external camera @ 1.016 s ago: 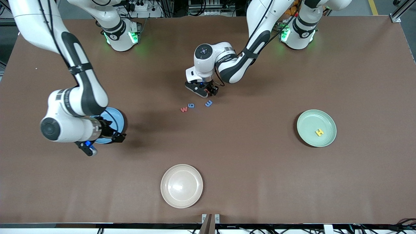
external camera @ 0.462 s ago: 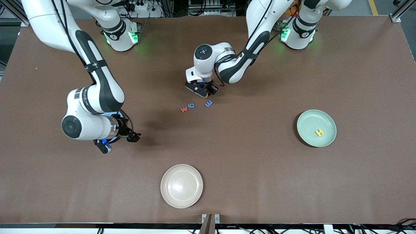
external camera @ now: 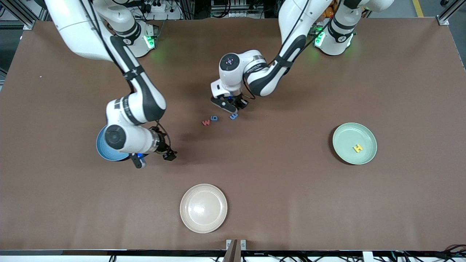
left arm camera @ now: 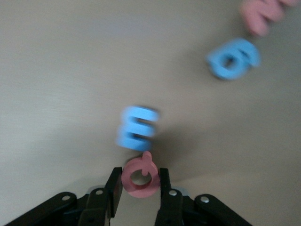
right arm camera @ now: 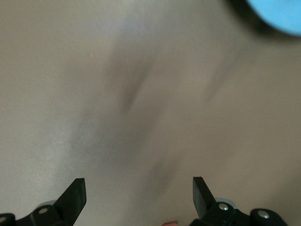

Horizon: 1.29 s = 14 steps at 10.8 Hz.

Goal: Sort upper and lower case letters into plates
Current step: 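Grasp the pink Q with the left gripper while the right gripper returns, then release the Q onto the green plate with the left gripper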

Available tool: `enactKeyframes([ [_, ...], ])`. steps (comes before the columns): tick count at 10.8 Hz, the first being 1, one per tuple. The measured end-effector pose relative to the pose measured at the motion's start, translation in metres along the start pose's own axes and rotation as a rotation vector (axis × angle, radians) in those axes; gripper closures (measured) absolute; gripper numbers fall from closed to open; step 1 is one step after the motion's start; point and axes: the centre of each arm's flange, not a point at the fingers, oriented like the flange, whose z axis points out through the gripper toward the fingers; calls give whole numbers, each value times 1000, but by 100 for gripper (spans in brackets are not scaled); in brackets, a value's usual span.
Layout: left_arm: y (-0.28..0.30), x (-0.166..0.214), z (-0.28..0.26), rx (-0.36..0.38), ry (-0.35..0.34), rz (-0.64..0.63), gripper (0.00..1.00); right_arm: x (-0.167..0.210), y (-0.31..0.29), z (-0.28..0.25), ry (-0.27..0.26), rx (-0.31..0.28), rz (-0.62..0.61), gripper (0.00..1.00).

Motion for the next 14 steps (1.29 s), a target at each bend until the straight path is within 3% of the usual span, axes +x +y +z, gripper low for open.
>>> enactKeyframes([
  [3, -92, 30, -72, 65, 2, -131, 64, -27, -5, 4, 7, 4, 67, 0],
  [5, -174, 40, -87, 93, -30, -164, 64, -59, -9, 13, 14, 6, 86, 0],
  [9, -366, 27, -69, 79, -105, -160, 64, -119, -6, 43, 38, -17, 122, 0],
  [14, -506, -15, -35, 93, -163, -109, 64, -136, 4, 71, 84, -45, 195, 0],
])
